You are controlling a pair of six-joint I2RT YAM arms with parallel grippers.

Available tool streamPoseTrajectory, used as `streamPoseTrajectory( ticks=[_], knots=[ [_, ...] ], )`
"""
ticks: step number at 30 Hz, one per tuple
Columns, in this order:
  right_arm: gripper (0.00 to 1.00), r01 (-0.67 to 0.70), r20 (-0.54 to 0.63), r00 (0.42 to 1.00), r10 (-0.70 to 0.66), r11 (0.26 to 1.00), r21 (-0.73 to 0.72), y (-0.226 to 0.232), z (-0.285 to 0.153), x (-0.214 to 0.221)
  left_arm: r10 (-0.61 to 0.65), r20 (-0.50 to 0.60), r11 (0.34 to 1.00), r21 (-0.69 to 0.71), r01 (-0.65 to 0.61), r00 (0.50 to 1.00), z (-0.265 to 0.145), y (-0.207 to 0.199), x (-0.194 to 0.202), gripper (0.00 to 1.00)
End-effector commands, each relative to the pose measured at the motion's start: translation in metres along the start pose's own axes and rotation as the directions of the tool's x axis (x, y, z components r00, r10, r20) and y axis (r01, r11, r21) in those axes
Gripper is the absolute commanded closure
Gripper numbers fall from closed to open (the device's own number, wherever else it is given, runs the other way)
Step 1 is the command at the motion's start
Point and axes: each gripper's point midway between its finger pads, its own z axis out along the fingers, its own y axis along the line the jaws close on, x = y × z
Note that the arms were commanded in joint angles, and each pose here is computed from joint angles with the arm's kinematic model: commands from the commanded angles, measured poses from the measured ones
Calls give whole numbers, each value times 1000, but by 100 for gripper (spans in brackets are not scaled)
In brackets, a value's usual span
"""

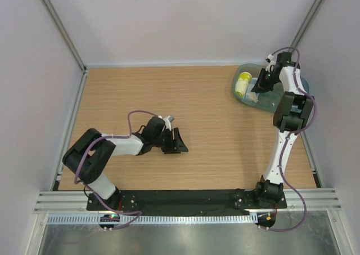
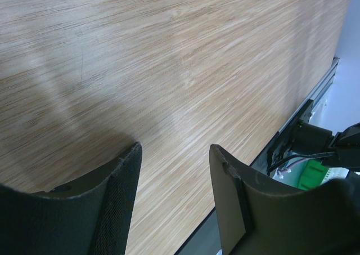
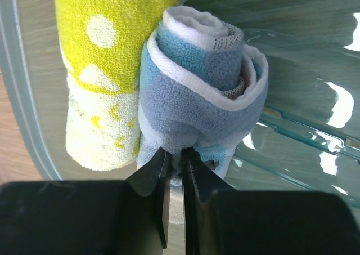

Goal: Roll the towels
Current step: Place the rolled towel into the container

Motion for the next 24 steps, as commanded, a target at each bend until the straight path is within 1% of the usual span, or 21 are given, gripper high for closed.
streamPoseTrajectory(
  ticks=[1,4,6,10,12,14,15,16,17,19,24],
  knots=[
    [89,83,25,996,-87,988,127,13,-14,-9,-42,-93,962,-273,15,995,-3,75,41,45],
    [89,135,-16,991,-135,969,208,18,-12,0,-44,-94,962,-273,17,995,-2,74,40,45],
    [89,141,-30,990,-138,957,254,13,-11,3,-43,-98,962,-273,15,994,-2,75,41,45],
    [89,132,-49,991,-124,949,286,6,-8,9,-43,-100,962,-273,14,994,-3,75,41,45],
    [87,131,-51,991,-121,949,286,7,-8,9,-41,-100,962,-272,12,994,-3,74,41,45],
    [79,126,-38,992,-120,948,293,8,-13,6,-43,-100,961,-275,14,994,-3,75,41,45],
    [73,121,-32,993,-117,947,297,8,-14,5,-42,-99,962,-274,14,994,-3,75,41,45],
    [64,120,-24,993,-119,945,305,9,-20,3,-42,-99,962,-274,14,994,-3,75,41,45],
    [61,115,-18,993,-115,945,307,10,-22,1,-44,-99,961,-277,15,994,-3,75,41,45],
    [56,107,-9,994,-110,944,311,12,-27,0,-44,-98,961,-276,15,994,-3,75,41,45],
    [53,95,25,994,-107,952,292,23,-42,-5,-45,-94,960,-281,16,995,-3,76,41,45]
  ],
)
